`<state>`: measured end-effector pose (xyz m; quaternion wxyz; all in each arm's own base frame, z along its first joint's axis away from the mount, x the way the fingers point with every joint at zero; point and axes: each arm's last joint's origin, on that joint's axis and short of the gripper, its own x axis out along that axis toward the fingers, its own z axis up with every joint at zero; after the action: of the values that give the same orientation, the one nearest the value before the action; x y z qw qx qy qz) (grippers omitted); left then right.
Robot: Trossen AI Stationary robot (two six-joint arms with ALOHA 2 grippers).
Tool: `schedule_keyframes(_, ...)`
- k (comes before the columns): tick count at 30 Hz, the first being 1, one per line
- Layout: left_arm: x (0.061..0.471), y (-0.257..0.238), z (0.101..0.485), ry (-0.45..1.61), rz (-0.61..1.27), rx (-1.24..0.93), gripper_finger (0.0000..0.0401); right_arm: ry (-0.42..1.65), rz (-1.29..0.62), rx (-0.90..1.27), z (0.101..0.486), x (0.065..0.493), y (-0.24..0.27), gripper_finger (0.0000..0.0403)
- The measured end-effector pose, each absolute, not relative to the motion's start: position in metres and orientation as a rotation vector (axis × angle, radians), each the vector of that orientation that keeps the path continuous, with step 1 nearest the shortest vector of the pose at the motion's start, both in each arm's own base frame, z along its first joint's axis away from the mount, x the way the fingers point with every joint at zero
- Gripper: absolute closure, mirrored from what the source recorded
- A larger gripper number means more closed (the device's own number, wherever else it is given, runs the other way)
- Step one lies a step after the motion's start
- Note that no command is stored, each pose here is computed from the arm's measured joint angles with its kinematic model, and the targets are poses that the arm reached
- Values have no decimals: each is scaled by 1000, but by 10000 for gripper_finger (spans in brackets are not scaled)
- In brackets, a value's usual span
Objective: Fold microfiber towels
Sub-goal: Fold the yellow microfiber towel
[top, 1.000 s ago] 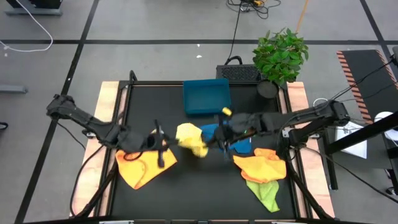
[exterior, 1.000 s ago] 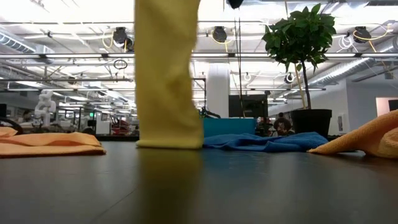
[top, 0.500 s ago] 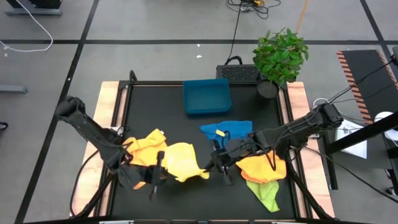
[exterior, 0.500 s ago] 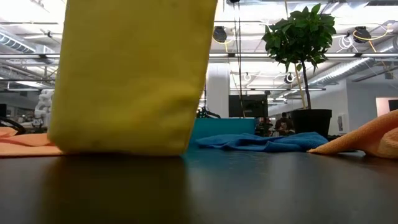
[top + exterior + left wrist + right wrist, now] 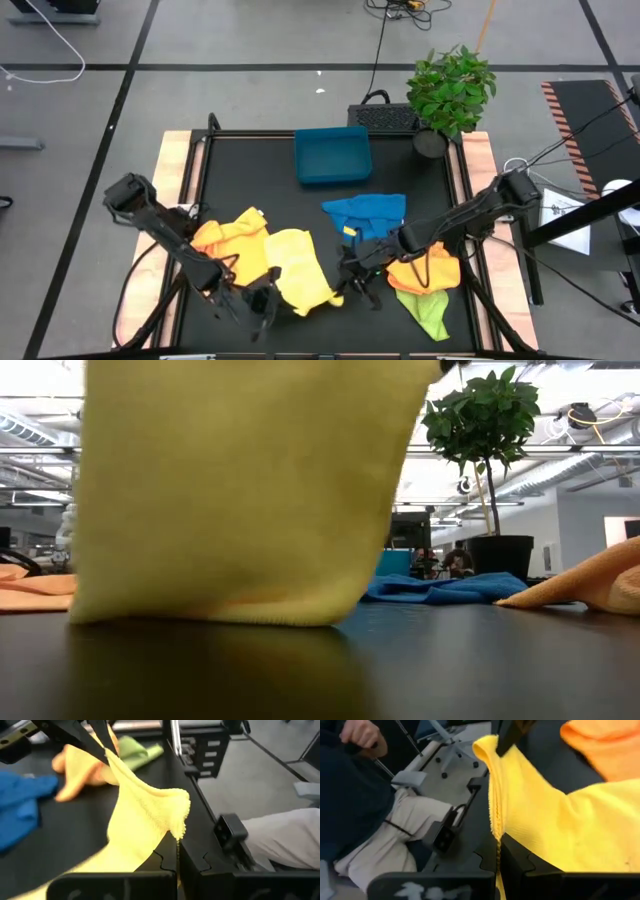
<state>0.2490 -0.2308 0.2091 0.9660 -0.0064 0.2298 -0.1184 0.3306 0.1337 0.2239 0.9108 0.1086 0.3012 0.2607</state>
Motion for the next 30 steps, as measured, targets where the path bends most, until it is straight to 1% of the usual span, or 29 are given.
schedule_keyframes(3, 239, -236, 203, 498, -168, -19, 401, 614, 517, 231, 210, 342, 129, 403)
schedule_keyframes(7, 222, -235, 209, 511, -67, -32, 401, 627, 439, 243, 199, 353, 109, 403)
schedule_keyframes(11, 210, -227, 220, 505, 7, -52, 401, 592, 338, 223, 202, 360, 90, 403)
schedule_keyframes(17, 204, -212, 241, 481, 24, -103, 401, 528, 313, 179, 214, 361, 75, 403)
schedule_keyframes(22, 197, -207, 247, 492, 44, -124, 401, 522, 302, 147, 214, 361, 70, 403)
schedule_keyframes(26, 189, -197, 235, 577, 169, -133, 401, 525, 268, 133, 209, 365, 61, 403)
schedule_keyframes(30, 185, -186, 215, 613, 251, -186, 401, 552, 238, 131, 193, 372, 51, 403)
